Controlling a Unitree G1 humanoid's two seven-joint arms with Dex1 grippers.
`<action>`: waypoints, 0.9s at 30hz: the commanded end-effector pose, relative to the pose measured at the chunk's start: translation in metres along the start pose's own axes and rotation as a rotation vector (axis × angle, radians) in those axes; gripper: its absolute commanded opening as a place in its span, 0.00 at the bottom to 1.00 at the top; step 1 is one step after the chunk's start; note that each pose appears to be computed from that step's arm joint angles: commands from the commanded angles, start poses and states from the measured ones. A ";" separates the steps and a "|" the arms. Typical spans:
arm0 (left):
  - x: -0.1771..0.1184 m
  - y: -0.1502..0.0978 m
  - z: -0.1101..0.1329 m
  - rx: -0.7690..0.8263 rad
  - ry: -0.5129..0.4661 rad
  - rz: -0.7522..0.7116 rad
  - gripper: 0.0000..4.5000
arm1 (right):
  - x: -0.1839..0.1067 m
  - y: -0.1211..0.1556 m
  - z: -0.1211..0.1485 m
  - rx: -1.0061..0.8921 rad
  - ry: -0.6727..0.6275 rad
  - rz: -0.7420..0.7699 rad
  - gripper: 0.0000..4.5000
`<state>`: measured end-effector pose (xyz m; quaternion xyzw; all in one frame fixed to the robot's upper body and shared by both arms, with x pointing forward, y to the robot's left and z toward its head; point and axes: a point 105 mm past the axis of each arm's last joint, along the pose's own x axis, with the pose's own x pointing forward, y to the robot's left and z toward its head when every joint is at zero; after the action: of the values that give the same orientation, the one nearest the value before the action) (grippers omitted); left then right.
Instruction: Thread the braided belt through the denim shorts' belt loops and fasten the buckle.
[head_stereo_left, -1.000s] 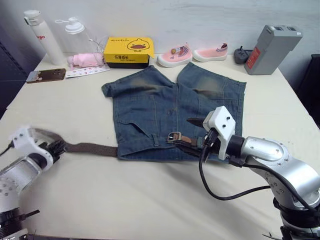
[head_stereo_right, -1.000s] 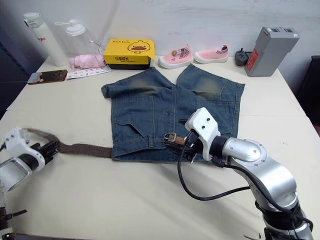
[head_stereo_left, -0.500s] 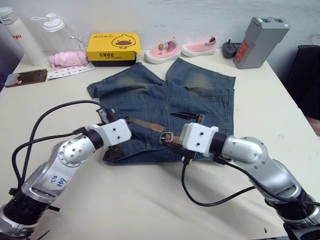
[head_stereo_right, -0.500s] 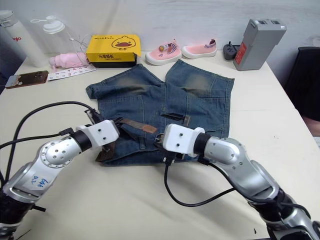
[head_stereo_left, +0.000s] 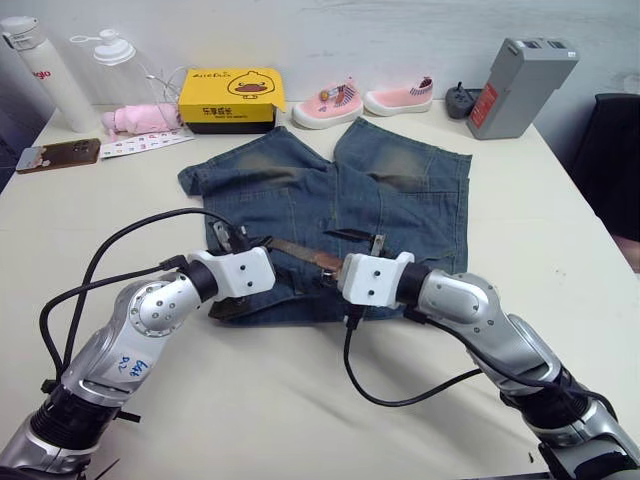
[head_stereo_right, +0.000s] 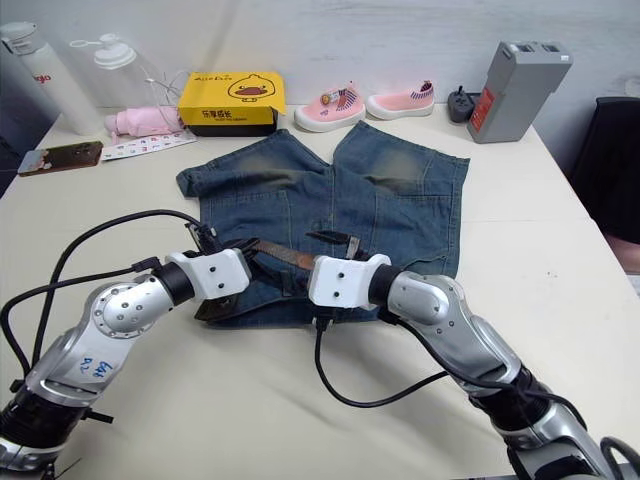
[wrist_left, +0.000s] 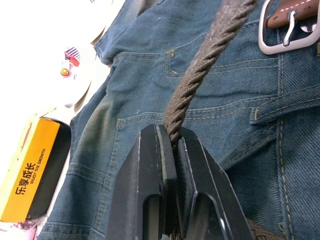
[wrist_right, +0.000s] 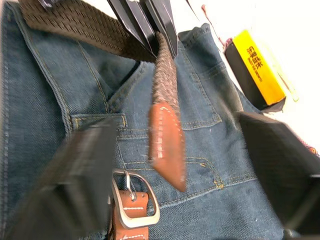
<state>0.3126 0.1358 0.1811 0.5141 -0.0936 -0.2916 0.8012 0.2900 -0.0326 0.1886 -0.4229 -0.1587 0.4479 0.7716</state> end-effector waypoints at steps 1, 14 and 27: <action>-0.004 0.008 0.008 0.045 -0.021 0.028 0.00 | 0.000 -0.001 0.009 -0.026 -0.033 -0.015 0.41; -0.014 0.011 0.016 -0.134 -0.067 0.016 0.45 | 0.004 0.003 0.011 -0.026 -0.030 -0.020 0.00; -0.075 0.020 0.041 -1.045 -0.277 -0.391 0.60 | 0.007 0.004 0.000 -0.086 -0.016 -0.017 0.00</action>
<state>0.2676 0.1760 0.2165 0.1978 0.0568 -0.4118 0.8877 0.2923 -0.0260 0.1786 -0.4328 -0.1608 0.4479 0.7656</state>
